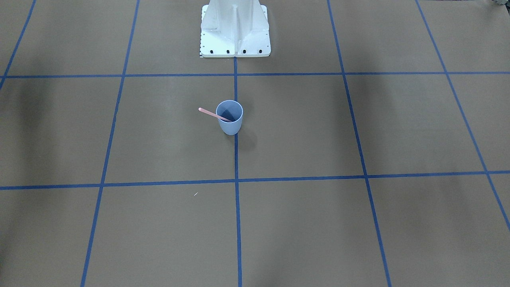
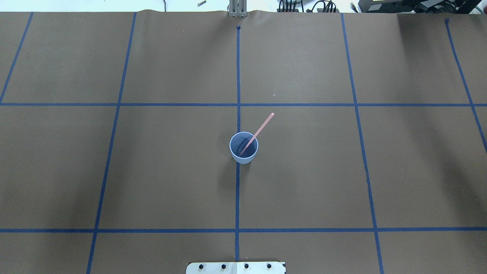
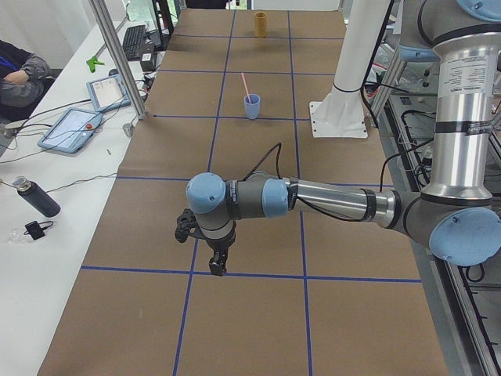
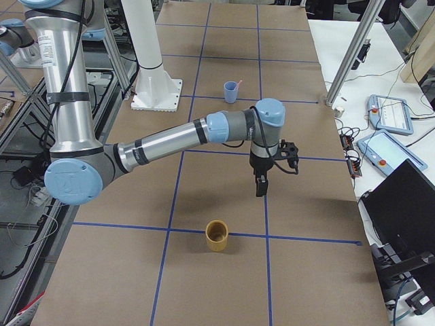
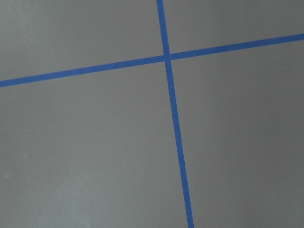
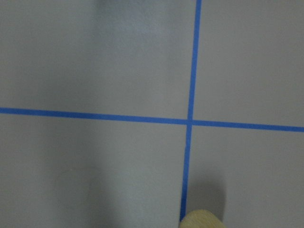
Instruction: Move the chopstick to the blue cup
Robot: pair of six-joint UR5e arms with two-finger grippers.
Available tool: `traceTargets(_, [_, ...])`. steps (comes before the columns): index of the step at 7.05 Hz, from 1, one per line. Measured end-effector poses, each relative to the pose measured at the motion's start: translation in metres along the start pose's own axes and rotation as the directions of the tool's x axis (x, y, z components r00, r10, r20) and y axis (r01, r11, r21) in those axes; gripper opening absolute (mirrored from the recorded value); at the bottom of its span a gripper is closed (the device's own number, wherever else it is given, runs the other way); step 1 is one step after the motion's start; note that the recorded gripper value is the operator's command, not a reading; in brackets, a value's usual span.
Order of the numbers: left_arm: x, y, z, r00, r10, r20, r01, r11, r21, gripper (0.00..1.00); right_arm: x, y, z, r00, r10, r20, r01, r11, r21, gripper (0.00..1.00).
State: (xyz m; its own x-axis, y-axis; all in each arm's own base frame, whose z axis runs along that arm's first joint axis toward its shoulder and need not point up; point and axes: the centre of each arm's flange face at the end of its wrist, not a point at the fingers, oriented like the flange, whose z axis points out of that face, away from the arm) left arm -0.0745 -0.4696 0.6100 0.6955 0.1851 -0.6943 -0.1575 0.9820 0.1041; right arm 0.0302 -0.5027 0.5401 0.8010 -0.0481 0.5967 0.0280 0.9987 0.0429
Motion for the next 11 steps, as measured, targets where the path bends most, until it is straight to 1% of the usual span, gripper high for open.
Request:
traceTargets(1, [0.003, -0.001, -0.003, 1.000, 0.010, 0.003, -0.010, 1.000, 0.006, 0.99, 0.032, 0.028, 0.018, 1.000, 0.022, -0.001, -0.022, 1.000, -0.020, 1.00])
traceTargets(2, [0.004, -0.001, -0.004, 1.000, 0.015, 0.004, -0.016, 1.000, 0.010, 0.99, 0.058, 0.057, 0.040, 0.999, 0.038, 0.001, -0.038, 0.999, -0.026, 1.00])
traceTargets(3, [0.005, -0.001, -0.004, 1.000, 0.017, 0.004, -0.017, 1.000, 0.011, 0.99, 0.075, 0.078, 0.055, 0.999, 0.041, 0.002, -0.041, 0.999, -0.014, 1.00])
traceTargets(4, [0.005, -0.001, -0.004, 1.000, 0.017, 0.005, -0.017, 1.000, 0.011, 0.99, 0.083, 0.088, 0.060, 0.999, 0.038, 0.003, -0.038, 0.999, 0.004, 1.00])
traceTargets(7, [0.005, -0.002, -0.005, 1.000, 0.016, 0.005, -0.016, 1.000, 0.013, 0.99, 0.088, 0.095, 0.064, 0.999, 0.035, -0.001, -0.035, 0.999, 0.016, 1.00])
traceTargets(9, [0.005, -0.001, -0.005, 1.000, 0.016, 0.006, -0.016, 1.000, 0.013, 0.99, 0.097, 0.096, 0.077, 0.998, 0.055, 0.001, -0.055, 0.998, -0.010, 1.00])
traceTargets(11, [0.005, -0.002, -0.006, 1.000, 0.016, 0.005, -0.016, 1.000, 0.013, 0.99, 0.096, 0.094, 0.076, 0.999, 0.046, 0.011, -0.046, 0.999, -0.007, 1.00])
